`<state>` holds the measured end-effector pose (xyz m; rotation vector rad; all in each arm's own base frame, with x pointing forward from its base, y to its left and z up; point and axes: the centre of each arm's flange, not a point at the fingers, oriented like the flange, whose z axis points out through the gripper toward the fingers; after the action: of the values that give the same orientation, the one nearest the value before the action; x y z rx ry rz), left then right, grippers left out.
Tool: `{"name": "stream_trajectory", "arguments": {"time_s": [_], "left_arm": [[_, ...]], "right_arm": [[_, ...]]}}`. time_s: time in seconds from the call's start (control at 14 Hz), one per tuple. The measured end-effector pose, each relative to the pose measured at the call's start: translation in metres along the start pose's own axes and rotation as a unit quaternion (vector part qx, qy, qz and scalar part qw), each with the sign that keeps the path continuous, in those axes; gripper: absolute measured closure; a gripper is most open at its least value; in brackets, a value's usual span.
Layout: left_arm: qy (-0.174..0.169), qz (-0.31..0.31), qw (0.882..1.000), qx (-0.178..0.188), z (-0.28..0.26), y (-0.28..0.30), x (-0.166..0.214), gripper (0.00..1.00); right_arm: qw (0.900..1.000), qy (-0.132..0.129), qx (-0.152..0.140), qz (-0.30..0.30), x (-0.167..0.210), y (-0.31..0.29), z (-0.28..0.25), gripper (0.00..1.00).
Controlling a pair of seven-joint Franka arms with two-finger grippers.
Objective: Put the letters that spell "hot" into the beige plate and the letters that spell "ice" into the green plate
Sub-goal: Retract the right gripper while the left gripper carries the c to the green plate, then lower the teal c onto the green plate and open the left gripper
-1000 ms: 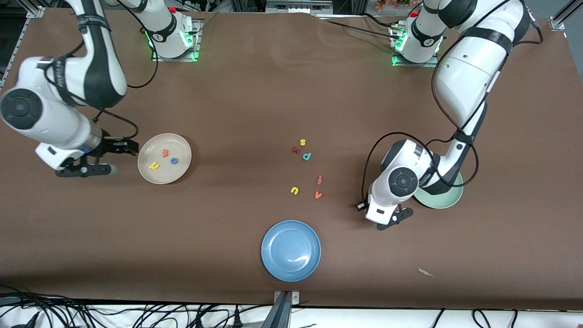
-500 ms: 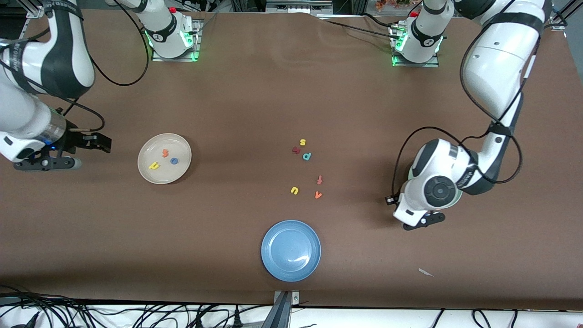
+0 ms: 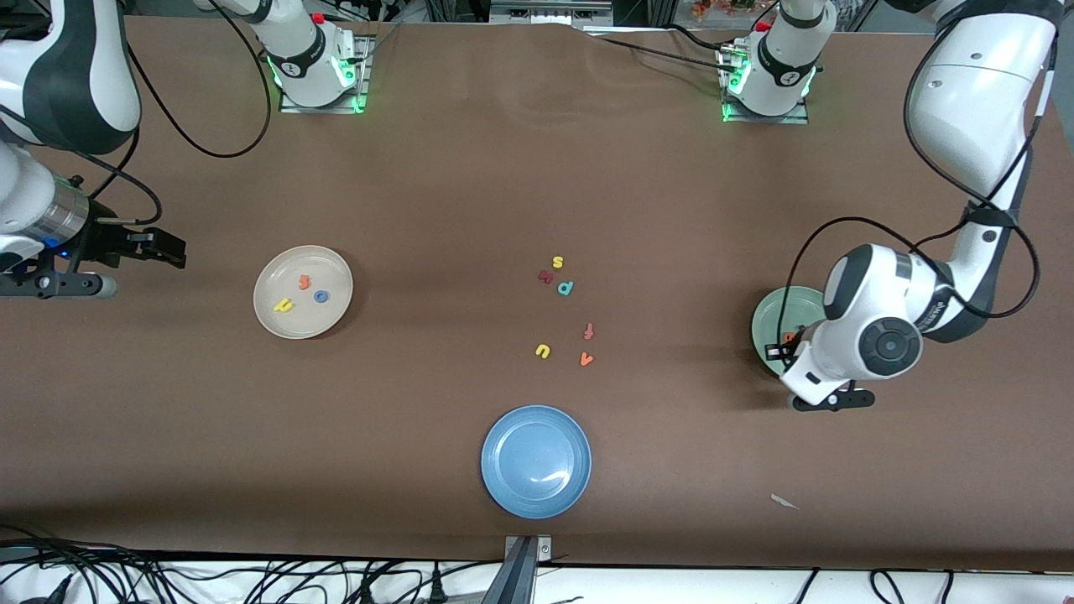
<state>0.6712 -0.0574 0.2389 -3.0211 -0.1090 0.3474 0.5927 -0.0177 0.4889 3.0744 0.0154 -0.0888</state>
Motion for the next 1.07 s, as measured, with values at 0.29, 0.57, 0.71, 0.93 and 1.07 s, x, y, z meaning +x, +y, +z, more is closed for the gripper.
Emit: {"name": "stream_trajectory", "arguments": {"time_s": [0.29, 0.57, 0.71, 0.93, 1.07], "left_arm": [[0.028, 0.015, 0.999, -0.017, 0.023, -0.013, -0.007, 0.76], [0.050, 0.015, 0.998, -0.021, 0.028, -0.022, -0.024, 0.74], [0.054, 0.016, 0.998, -0.018, 0.022, -0.023, -0.029, 0.67], [0.060, 0.016, 0.998, -0.017, 0.014, -0.023, -0.030, 0.40], [0.063, 0.015, 0.998, -0.016, 0.010, -0.024, -0.030, 0.20]], "right_arm": [[1.000, 0.011, 0.004, 0.006, 0.003, -0.001, -0.010, 0.00], [0.999, 0.022, 0.017, 0.019, 0.008, -0.005, -0.022, 0.00], [0.999, 0.023, 0.025, 0.021, 0.007, -0.005, -0.028, 0.00], [0.999, 0.031, 0.027, 0.023, 0.001, 0.000, -0.042, 0.00], [0.999, 0.033, 0.028, 0.022, -0.001, -0.001, -0.044, 0.00]]}}
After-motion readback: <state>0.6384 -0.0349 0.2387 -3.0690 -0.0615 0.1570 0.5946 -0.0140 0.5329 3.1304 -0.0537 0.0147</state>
